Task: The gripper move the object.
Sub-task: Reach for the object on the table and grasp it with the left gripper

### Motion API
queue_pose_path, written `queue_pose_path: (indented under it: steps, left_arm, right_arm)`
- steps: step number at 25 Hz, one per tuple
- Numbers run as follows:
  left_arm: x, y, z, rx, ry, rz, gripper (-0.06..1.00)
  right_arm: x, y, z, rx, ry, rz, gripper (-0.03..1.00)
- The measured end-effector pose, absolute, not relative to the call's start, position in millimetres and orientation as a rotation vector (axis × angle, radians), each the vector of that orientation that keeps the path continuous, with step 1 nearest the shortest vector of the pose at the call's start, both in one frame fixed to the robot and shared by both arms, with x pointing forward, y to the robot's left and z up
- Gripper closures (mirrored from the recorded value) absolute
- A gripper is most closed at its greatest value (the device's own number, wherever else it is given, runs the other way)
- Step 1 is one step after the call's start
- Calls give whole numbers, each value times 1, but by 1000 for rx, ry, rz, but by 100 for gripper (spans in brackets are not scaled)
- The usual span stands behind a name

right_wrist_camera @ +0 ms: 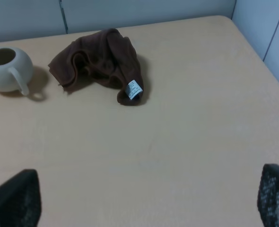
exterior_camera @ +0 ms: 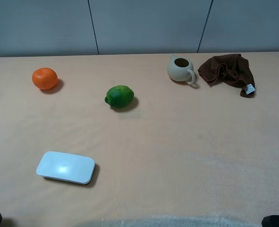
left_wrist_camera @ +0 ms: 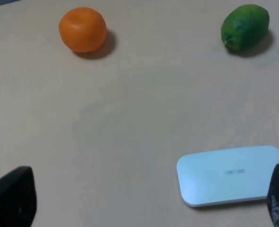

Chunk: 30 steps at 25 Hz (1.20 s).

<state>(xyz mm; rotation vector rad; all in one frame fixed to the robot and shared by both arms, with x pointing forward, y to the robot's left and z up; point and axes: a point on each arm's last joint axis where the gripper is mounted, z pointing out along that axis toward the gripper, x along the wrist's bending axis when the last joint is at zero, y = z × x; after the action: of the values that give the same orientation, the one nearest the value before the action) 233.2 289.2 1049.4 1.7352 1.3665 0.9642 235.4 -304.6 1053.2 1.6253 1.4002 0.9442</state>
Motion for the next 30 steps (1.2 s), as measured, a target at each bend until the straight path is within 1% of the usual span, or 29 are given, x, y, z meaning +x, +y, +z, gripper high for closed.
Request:
queue_pose_path:
  steps: [30]
  left_arm:
    - [233,291,1052,1669,1411,970,-5]
  right_arm:
    - [235,-305,1053,1627,1401,944,27]
